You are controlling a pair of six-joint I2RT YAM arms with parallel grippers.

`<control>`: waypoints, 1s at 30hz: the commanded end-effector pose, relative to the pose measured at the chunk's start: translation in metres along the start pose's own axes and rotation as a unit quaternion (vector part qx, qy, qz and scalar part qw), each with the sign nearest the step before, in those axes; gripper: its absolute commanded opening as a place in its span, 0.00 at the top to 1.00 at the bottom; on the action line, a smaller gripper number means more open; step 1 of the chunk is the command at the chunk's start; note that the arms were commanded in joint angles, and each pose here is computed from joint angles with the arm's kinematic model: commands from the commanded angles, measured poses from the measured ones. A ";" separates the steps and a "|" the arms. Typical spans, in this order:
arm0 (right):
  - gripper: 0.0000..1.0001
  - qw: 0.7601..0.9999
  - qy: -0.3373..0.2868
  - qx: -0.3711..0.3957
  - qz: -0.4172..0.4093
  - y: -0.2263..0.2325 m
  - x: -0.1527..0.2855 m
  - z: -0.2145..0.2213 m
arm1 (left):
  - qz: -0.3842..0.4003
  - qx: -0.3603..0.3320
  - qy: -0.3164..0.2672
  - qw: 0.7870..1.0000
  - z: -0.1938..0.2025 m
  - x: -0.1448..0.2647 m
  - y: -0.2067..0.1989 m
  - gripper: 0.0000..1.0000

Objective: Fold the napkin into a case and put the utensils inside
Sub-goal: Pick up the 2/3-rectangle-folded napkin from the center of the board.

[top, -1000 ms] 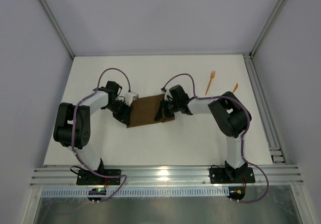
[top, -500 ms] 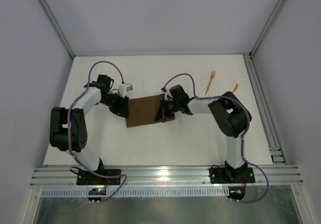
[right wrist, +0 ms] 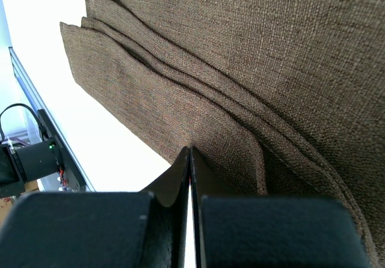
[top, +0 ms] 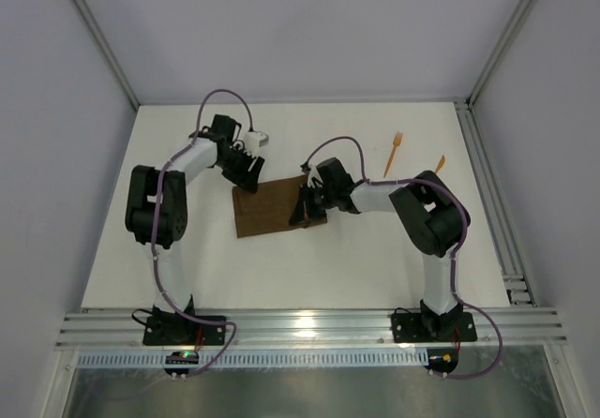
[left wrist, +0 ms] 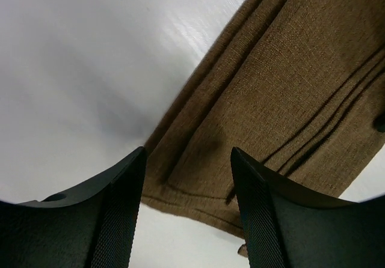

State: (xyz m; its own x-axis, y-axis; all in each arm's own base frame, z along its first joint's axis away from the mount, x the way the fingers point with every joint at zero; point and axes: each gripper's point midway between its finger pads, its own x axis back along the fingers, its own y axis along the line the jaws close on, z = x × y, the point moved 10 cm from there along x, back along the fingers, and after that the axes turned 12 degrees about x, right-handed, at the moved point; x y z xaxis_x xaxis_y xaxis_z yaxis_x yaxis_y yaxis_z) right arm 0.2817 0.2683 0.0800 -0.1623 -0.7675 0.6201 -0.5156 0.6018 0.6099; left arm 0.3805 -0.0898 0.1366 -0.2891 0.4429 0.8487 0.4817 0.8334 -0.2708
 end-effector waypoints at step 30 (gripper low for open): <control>0.97 0.999 -0.004 -0.010 0.048 -0.009 0.001 0.004 | -0.090 -0.230 -0.019 0.969 0.035 0.031 -0.086 0.98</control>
State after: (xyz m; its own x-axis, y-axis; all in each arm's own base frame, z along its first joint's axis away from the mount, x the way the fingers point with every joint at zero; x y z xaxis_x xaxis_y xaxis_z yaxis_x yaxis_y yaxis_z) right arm 0.2824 0.2672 0.0812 -0.1680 -0.7626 0.6246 -0.5192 0.6071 0.6016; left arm 0.3071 -0.1305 0.1633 -0.3668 0.3475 0.8630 0.7187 0.6948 0.0257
